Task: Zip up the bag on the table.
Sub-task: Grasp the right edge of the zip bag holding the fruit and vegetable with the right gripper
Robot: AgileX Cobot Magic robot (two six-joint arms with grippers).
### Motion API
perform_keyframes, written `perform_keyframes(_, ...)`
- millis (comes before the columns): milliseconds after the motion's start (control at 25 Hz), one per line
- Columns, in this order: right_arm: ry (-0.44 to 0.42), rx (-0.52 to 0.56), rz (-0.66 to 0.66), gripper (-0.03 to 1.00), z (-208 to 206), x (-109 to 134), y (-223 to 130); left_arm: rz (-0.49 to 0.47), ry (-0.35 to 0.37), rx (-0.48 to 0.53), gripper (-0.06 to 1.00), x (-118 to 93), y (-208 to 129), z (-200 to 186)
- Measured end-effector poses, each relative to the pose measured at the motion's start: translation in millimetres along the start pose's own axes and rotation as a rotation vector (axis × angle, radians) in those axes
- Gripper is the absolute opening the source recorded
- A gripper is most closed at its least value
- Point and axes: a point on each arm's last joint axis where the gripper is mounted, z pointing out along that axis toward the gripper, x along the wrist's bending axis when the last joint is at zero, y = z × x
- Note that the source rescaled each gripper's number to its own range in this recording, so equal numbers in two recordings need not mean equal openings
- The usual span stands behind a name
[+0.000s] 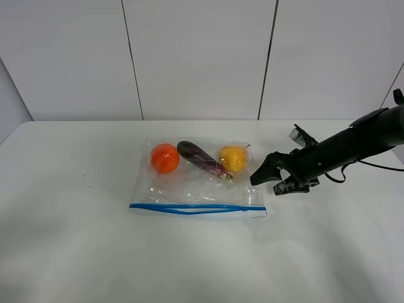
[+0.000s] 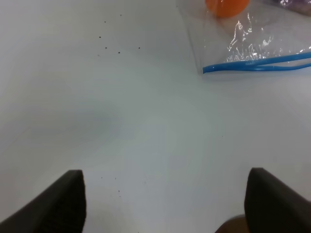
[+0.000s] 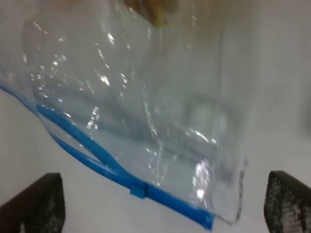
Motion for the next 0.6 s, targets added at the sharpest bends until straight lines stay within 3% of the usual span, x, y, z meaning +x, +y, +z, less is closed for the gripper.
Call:
perform_keyframes(240, 0.057, 0.066, 0.014, 0.93, 16.1, -9.9, -3.7, 0.000, 0.000, 0.000, 0.88, 0.0, 0.0, 0.0)
perform_keyframes(600, 0.129, 0.033, 0.023, 0.93, 31.4, -17.6, -4.1, 0.000, 0.000, 0.000, 0.88, 0.0, 0.0, 0.0)
